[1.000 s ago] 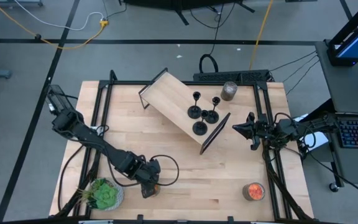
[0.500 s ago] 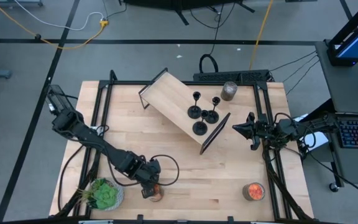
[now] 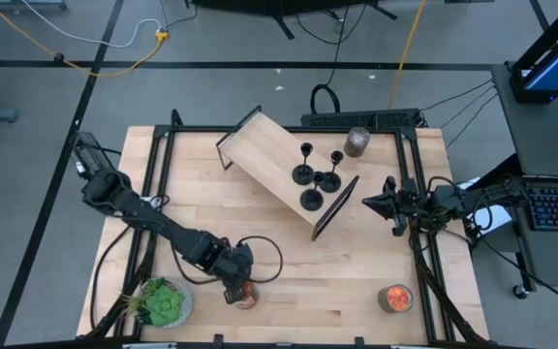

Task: Pick & Place candle stick holders
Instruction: Put the left orange scented candle on the shelf

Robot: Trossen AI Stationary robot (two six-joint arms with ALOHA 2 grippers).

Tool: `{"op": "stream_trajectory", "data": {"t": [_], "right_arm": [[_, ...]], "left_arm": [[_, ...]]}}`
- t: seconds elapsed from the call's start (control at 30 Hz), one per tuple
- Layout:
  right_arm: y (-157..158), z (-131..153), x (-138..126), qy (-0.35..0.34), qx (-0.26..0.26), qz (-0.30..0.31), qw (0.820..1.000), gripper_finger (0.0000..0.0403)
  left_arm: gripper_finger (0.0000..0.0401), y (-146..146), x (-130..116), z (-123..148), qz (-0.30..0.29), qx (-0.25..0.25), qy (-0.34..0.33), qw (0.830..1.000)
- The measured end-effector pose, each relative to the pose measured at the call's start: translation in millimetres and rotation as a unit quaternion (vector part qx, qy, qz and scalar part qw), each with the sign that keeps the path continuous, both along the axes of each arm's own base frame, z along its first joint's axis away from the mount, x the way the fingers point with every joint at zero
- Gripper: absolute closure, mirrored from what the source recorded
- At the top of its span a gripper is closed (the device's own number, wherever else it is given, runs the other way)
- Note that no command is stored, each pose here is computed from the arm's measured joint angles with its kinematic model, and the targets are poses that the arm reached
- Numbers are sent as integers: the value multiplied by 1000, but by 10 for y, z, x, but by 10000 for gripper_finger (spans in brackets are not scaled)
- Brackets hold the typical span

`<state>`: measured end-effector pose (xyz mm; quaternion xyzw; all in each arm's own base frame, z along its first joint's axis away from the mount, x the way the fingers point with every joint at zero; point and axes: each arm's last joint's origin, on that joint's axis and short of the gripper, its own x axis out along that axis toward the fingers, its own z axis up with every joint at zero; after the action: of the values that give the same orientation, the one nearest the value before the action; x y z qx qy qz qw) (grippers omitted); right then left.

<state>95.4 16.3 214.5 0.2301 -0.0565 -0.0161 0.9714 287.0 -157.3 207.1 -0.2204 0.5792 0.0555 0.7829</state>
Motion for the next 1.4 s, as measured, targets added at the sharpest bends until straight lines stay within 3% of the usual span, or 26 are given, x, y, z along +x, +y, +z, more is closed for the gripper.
{"op": "stream_trajectory", "data": {"t": [0.23, 0.5, 0.8, 0.97, 1.1, 1.4], "right_arm": [[44, 86, 3, -45, 10, 74, 996, 403], [143, 203, 119, -102, -2, 184, 978, 403], [243, 231, 361, -138, 2, 216, 967, 403], [313, 199, 541, -105, -22, 205, 973, 403], [396, 360, 756, -81, -65, 203, 974, 403], [605, 703, 1307, 74, -124, 204, 968, 392]], "left_arm": [[400, 110, -27, 251, -21, -17, -45, 999], [400, 245, -85, 692, 6, -56, -153, 987], [401, 324, -33, 1148, 16, -60, -197, 978], [401, 407, -37, 1372, 37, -45, -200, 978], [401, 449, -34, 1492, 49, -48, -209, 976], [401, 452, -42, 1515, 54, -48, -205, 976]]}}
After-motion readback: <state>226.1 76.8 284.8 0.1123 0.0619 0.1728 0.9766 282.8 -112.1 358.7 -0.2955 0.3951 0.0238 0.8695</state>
